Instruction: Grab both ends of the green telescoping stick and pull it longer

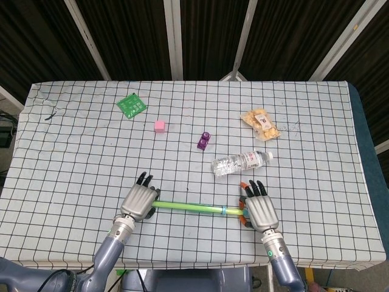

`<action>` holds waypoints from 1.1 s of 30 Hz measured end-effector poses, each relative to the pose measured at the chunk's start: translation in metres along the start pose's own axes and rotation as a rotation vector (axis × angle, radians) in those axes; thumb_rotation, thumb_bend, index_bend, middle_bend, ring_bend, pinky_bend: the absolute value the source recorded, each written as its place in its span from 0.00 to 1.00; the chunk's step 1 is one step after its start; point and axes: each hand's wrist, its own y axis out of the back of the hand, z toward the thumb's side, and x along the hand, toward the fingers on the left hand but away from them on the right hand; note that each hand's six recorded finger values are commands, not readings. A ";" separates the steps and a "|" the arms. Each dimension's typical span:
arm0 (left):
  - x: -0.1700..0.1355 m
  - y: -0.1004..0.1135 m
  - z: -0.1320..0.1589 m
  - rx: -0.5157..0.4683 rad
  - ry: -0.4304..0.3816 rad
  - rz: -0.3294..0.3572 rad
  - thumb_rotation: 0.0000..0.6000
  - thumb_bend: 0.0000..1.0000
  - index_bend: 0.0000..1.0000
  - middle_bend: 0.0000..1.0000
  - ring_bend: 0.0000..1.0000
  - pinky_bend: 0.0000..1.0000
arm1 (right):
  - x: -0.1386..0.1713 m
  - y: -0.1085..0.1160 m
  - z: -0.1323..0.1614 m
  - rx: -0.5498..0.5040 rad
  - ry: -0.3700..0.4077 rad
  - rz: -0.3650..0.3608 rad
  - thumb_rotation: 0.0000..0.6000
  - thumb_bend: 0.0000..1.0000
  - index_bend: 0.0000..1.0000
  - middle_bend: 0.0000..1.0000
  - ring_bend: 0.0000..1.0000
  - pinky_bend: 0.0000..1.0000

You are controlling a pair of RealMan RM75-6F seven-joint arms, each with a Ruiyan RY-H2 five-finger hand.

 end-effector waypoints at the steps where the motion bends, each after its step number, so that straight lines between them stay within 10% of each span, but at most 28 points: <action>1: 0.000 0.000 0.000 -0.002 0.001 0.001 1.00 0.54 0.50 0.55 0.12 0.01 | 0.000 0.001 0.000 -0.001 0.000 -0.002 1.00 0.40 0.67 0.19 0.00 0.00; 33: -0.027 0.020 -0.056 -0.018 0.071 0.030 1.00 0.56 0.50 0.55 0.12 0.01 | 0.004 0.038 -0.022 0.010 -0.053 -0.071 1.00 0.40 0.67 0.19 0.00 0.00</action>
